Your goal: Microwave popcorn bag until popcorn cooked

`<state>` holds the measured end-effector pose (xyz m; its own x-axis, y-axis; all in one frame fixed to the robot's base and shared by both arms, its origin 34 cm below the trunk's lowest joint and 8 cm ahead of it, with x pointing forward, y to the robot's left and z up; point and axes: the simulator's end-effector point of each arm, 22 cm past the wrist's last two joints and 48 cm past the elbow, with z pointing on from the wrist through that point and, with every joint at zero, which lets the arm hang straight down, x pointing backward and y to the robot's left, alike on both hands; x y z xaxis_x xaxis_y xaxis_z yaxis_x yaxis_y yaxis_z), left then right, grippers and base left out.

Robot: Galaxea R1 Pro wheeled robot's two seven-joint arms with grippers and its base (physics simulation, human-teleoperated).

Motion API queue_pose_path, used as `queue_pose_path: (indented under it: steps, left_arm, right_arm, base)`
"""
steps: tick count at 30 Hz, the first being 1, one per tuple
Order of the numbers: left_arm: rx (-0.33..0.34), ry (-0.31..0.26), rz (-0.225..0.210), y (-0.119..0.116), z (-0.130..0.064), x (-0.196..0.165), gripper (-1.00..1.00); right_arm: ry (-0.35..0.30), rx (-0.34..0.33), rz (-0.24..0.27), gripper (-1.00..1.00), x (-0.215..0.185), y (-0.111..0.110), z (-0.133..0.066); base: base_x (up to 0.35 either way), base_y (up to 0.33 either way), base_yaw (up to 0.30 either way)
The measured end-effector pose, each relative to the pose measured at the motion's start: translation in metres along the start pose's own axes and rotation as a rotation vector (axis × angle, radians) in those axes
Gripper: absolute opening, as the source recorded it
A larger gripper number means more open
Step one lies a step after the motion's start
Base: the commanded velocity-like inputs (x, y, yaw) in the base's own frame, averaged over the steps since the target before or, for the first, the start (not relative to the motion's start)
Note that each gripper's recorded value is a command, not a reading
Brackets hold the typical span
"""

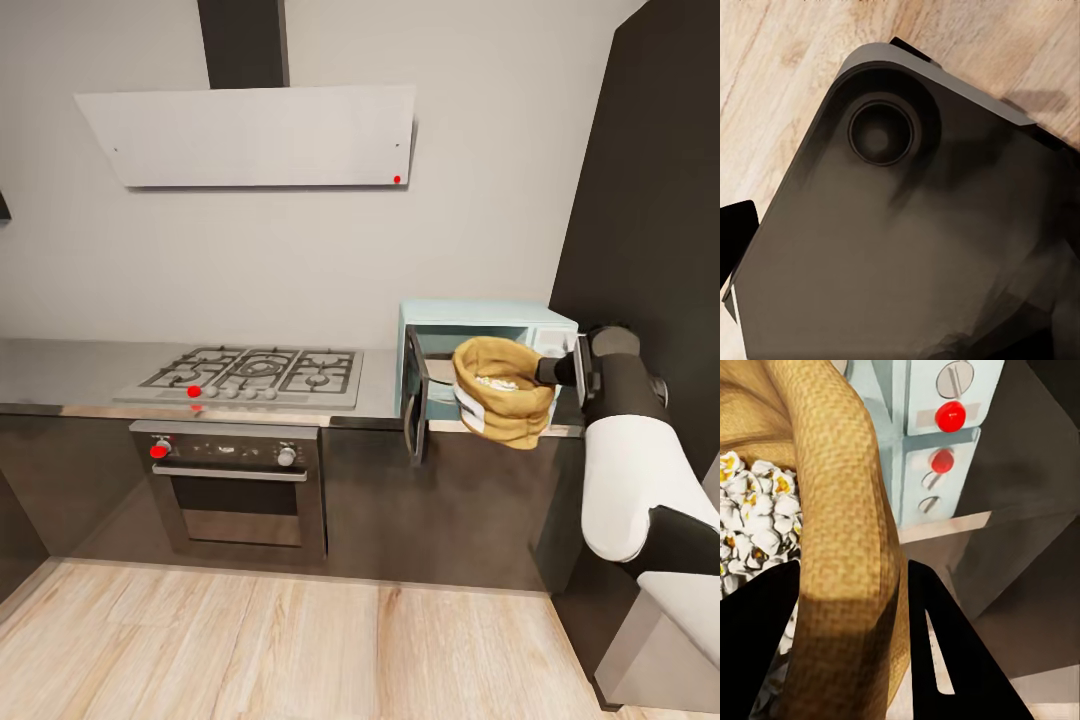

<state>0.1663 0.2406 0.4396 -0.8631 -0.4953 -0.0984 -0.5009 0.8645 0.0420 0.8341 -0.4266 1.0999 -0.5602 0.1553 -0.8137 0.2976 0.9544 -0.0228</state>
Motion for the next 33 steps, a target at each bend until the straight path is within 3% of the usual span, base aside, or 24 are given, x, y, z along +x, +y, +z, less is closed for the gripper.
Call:
queue_pose_path:
  steps: [6,24,26,33]
  left_arm:
    - [0.0,0.0,0.0,0.0,0.0,0.0,1.0]
    - [0.007,-0.009,-0.001,0.001,-0.003,0.001,1.0]
    - [-0.001,0.005,0.001,0.0,0.0,0.001,1.0]
    - [-0.001,0.001,0.002,0.0,0.0,0.0,1.0]
  right_arm:
    - [-0.001,-0.003,0.008,-1.0,0.0,-0.001,-0.001]
    - [0.009,0.004,0.002,-1.0,0.012,-0.006,-0.009]
    - [0.021,0.019,-0.012,-1.0,0.008,-0.004,0.006]
    - [0.026,0.016,-0.014,-1.0,0.009,-0.003,0.006]
  base:
    - [0.091,0.0,0.0]
    - [0.318,0.0,0.0]
    - [0.322,0.0,0.0]
    - [0.1,0.0,0.0]
